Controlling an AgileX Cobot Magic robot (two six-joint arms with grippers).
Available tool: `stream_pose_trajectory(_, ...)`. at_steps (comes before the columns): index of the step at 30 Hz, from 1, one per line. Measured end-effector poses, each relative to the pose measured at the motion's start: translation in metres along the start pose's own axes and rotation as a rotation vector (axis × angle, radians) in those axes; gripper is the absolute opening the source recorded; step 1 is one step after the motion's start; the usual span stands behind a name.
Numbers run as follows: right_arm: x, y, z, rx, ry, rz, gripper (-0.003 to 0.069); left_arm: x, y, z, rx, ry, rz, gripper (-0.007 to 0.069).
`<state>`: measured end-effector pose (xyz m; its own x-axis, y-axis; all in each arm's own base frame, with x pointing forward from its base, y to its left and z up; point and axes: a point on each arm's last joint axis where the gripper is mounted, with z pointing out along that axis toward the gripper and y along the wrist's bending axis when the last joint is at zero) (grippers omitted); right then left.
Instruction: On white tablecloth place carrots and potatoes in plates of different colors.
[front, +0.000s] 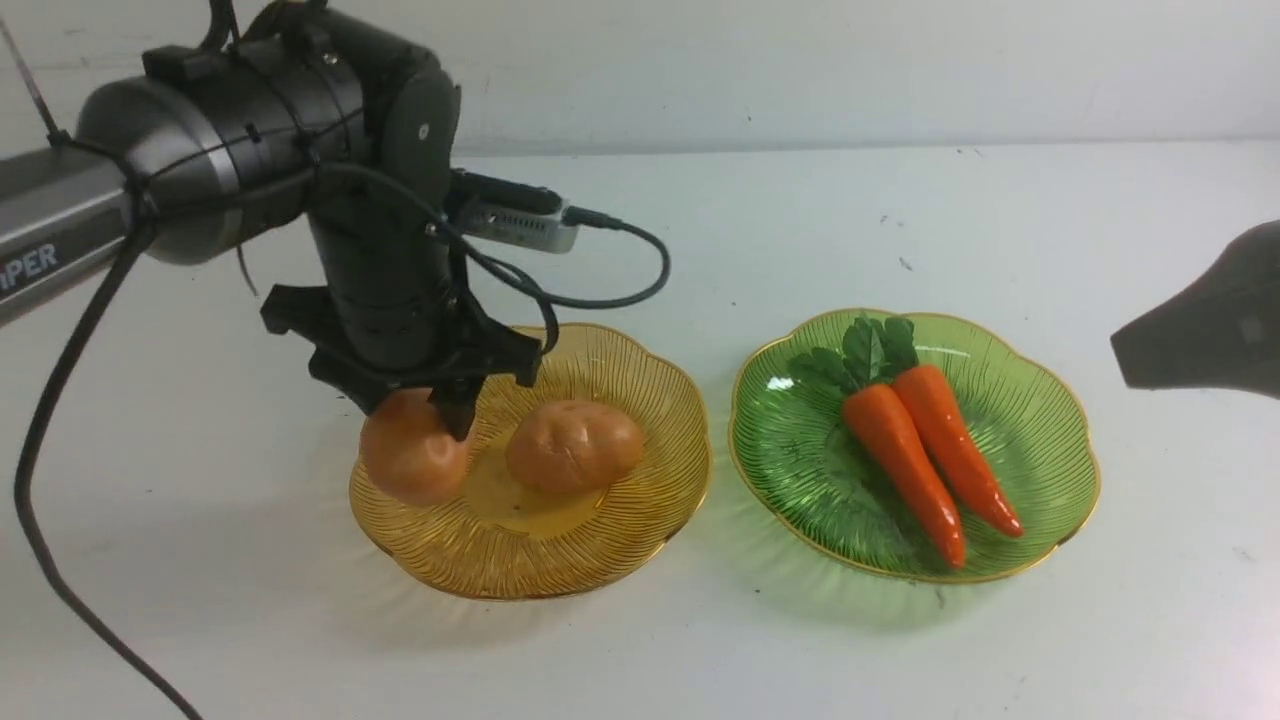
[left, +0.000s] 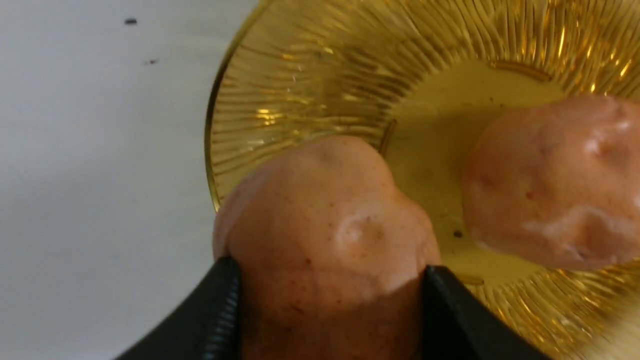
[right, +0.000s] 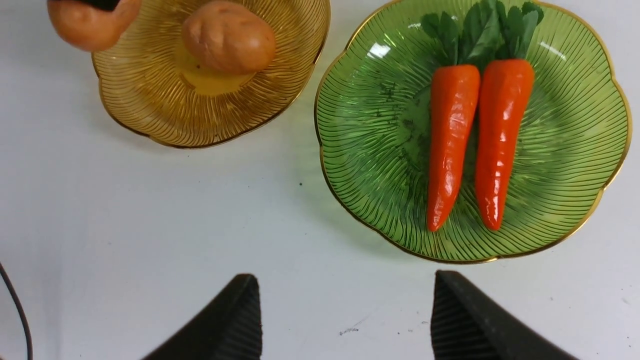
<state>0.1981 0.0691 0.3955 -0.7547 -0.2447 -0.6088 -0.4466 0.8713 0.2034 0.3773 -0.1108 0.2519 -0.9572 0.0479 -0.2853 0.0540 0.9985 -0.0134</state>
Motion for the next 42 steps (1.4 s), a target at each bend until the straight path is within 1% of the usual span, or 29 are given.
stream_pose_trajectory(6,-0.001,0.002,0.000,-0.024,-0.005,0.010,0.0421,-0.005,0.001,0.017,0.007,-0.010,0.032,0.0365)
stream_pose_trajectory(12,-0.001,0.002,0.000,-0.026,-0.006,0.012,0.0421,-0.007,0.000,0.025,0.014,-0.011,0.033,0.0472)
stream_pose_trajectory(14,-0.001,0.002,0.000,-0.026,-0.006,0.012,0.0421,-0.006,0.000,0.025,0.012,-0.003,0.033,0.0552)
stream_pose_trajectory(17,0.001,0.004,-0.005,-0.024,-0.020,0.006,0.0406,-0.004,0.001,0.025,0.005,0.021,0.039,0.0644)
stream_pose_trajectory(19,0.004,0.008,-0.014,-0.021,-0.046,-0.003,0.0377,-0.004,0.001,0.025,0.004,0.024,0.056,0.0659)
stream_pose_trajectory(20,0.006,0.010,-0.021,-0.020,-0.070,-0.012,0.0351,-0.003,0.001,0.024,0.004,0.026,0.064,0.0656)
stream_pose_trajectory(22,0.012,0.016,-0.036,-0.015,-0.118,-0.029,0.0298,-0.002,0.002,0.017,0.003,0.029,0.070,0.0601)
stream_pose_trajectory(23,0.019,0.022,-0.051,-0.010,-0.158,-0.043,0.0252,-0.001,0.002,0.010,0.003,0.026,0.073,0.0528)
stream_pose_trajectory(24,0.030,0.028,-0.067,-0.003,-0.216,-0.066,0.0186,0.001,0.004,-0.001,0.002,0.017,0.077,0.0440)
stream_pose_trajectory(25,0.041,0.032,-0.080,0.023,-0.257,-0.086,0.0144,0.003,0.006,-0.016,-0.005,-0.002,0.091,0.0314)
stream_pose_trajectory(26,0.045,0.033,-0.084,0.034,-0.282,-0.098,0.0118,0.005,0.007,-0.026,-0.006,-0.018,0.097,0.0215)
stream_pose_trajectory(27,0.055,0.036,-0.095,0.061,-0.340,-0.115,0.0077,0.007,0.009,-0.040,-0.006,-0.045,0.104,0.0130)
stream_pose_trajectory(29,0.080,0.036,-0.111,0.152,-0.474,-0.133,0.0018,0.013,0.013,-0.073,0.000,-0.116,0.107,0.0042)
stream_pose_trajectory(31,0.102,0.034,-0.121,0.240,-0.607,-0.119,-0.0004,0.021,0.016,-0.105,0.016,-0.195,0.103,0.0015)
stream_pose_trajectory(33,0.125,0.027,-0.119,0.323,-0.747,-0.095,-0.0013,0.037,0.021,-0.147,0.048,-0.295,0.094,0.0000)
stream_pose_trajectory(35,0.145,0.020,-0.113,0.382,-0.871,-0.078,-0.0015,0.062,0.028,-0.187,0.077,-0.403,0.098,-0.0003)
stream_pose_trajectory(38,0.167,0.015,-0.100,0.398,-1.046,-0.061,-0.0015,0.104,0.039,-0.222,0.099,-0.524,0.111,-0.0003)
stream_pose_trajectory(39,0.171,0.013,-0.094,0.397,-1.070,-0.061,-0.0015,0.116,0.042,-0.230,0.106,-0.564,0.110,-0.0003)
stream_pose_trajectory(40,0.175,0.012,-0.089,0.393,-1.107,-0.066,-0.0015,0.128,0.045,-0.235,0.113,-0.597,0.110,-0.0003)
stream_pose_trajectory(42,0.181,0.011,-0.083,0.387,-1.168,-0.083,-0.0015,0.167,0.054,-0.237,0.124,-0.670,0.113,-0.0003)
